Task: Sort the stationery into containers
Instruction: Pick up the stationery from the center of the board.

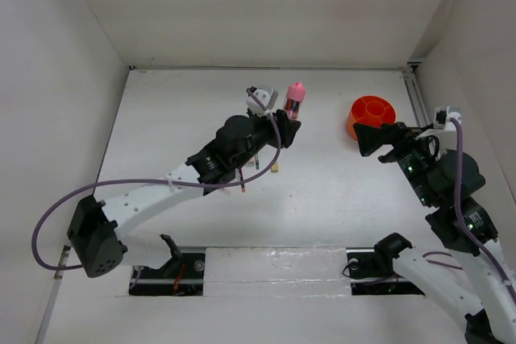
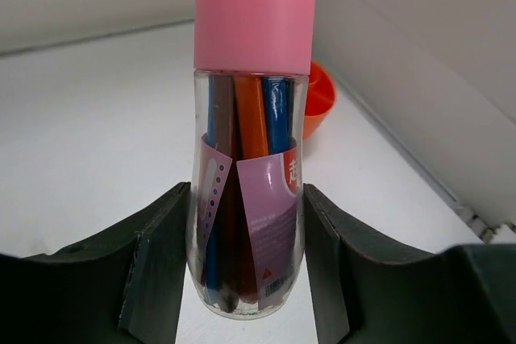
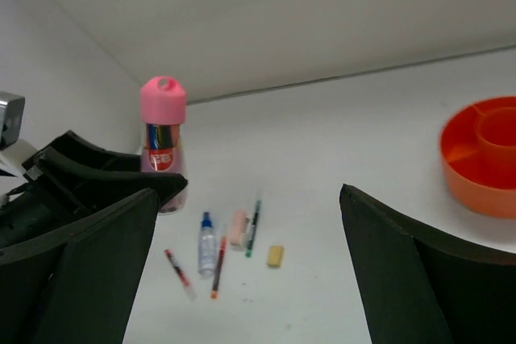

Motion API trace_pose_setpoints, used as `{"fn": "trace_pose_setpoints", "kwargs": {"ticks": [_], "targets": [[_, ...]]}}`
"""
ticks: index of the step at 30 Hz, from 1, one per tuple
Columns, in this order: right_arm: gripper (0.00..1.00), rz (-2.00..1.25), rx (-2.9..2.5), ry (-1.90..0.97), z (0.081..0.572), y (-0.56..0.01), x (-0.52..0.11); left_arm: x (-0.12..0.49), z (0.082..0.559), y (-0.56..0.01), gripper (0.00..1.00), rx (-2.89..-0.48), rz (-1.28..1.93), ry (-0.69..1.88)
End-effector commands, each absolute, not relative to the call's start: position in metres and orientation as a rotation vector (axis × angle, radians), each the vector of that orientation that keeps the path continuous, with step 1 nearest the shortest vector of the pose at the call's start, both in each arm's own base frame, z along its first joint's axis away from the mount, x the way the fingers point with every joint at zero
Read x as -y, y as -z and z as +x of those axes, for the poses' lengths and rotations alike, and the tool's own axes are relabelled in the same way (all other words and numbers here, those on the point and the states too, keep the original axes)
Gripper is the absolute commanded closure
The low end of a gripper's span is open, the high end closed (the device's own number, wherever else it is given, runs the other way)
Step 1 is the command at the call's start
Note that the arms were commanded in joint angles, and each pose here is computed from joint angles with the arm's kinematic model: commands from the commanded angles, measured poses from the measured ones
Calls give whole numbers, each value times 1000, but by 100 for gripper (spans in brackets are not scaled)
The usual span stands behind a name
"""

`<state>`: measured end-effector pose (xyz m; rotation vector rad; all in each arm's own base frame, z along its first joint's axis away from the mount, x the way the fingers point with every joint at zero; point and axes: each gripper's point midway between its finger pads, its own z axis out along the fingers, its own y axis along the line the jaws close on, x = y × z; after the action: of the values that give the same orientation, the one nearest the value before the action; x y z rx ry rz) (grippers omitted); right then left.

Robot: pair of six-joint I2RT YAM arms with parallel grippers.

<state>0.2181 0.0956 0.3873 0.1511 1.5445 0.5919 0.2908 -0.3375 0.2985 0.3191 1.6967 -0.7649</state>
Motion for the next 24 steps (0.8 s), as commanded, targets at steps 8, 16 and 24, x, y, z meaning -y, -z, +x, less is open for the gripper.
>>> {"fn": "trace_pose_setpoints", "kwargs": {"ticks": [8, 16, 24], "targets": [[0, -34, -1415, -930, 238, -440, -171, 357, 230, -354, 100, -1376, 612, 1017], [1, -42, -1462, -1000, 257, -431, -201, 348, 215, -377, 100, -1302, 631, 1051], [1, -91, -1487, -1099, 258, -421, -240, 354, 213, -377, 100, -1295, 656, 1070]]}}
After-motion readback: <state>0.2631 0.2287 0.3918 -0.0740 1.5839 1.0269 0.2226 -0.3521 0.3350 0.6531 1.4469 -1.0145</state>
